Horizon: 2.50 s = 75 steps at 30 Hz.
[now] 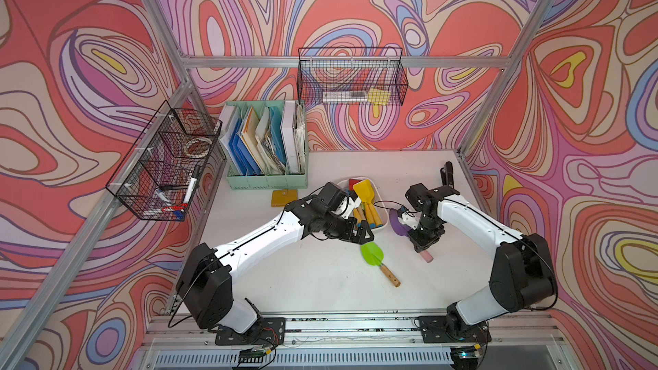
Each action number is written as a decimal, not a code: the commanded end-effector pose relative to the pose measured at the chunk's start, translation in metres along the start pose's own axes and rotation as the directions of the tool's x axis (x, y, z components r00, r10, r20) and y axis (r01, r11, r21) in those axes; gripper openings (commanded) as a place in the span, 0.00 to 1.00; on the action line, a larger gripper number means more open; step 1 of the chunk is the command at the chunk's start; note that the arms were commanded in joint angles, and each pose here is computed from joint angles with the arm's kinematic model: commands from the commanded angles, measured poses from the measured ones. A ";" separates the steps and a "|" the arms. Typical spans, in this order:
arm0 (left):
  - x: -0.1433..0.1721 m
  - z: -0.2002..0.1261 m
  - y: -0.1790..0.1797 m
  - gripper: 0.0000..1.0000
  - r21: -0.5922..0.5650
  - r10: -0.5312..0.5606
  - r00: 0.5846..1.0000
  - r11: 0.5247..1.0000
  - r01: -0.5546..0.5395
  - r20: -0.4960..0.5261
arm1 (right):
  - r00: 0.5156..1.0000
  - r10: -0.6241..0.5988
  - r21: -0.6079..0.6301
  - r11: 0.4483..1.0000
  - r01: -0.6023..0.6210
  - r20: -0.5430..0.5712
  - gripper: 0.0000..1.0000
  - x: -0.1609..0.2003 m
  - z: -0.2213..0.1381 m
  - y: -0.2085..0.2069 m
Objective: Put the shovel into the storage box
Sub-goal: Pick up the shovel from the center of the board, then place the shovel in the storage box.
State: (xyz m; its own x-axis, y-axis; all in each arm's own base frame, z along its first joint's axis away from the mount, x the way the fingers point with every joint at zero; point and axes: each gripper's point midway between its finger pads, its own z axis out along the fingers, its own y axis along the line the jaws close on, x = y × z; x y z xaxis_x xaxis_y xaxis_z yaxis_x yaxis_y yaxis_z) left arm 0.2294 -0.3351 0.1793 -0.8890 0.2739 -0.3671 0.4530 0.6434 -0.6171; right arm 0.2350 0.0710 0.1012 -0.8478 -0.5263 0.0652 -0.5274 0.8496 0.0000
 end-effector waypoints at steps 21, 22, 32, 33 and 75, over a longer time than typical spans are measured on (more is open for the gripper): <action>-0.086 0.045 -0.016 0.75 0.055 0.058 0.952 0.995 -0.078 0.300 | 0.978 -0.072 -0.046 0.995 0.083 0.198 0.09 -0.056 -0.062 0.014; -0.088 0.046 -0.016 0.75 0.055 0.057 0.951 0.996 -0.077 0.305 | 0.977 -0.075 -0.049 0.995 0.086 0.198 0.09 -0.058 -0.062 0.016; -0.107 0.044 -0.018 0.65 0.067 0.032 0.920 0.996 -0.063 0.392 | 0.975 -0.101 -0.052 0.992 0.113 0.196 0.09 -0.069 -0.061 0.026; -0.108 0.044 -0.017 0.63 0.066 0.028 0.917 0.996 -0.059 0.397 | 0.975 -0.104 -0.051 0.992 0.117 0.197 0.09 -0.070 -0.061 0.028; -0.110 0.066 0.028 0.00 -0.080 -0.054 0.918 0.993 0.092 0.393 | 0.968 -0.090 -0.026 0.995 0.098 0.233 0.68 -0.077 -0.071 0.031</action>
State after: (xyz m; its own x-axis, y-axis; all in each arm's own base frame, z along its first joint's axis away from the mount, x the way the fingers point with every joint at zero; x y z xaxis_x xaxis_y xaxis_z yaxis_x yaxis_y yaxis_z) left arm 0.3397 -0.3994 0.1610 -0.8193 -0.0702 -0.5690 0.3730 0.6884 -0.6221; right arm 0.2853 0.1375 0.1520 -0.7928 -0.5976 -0.1198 -0.6053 0.7949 0.0412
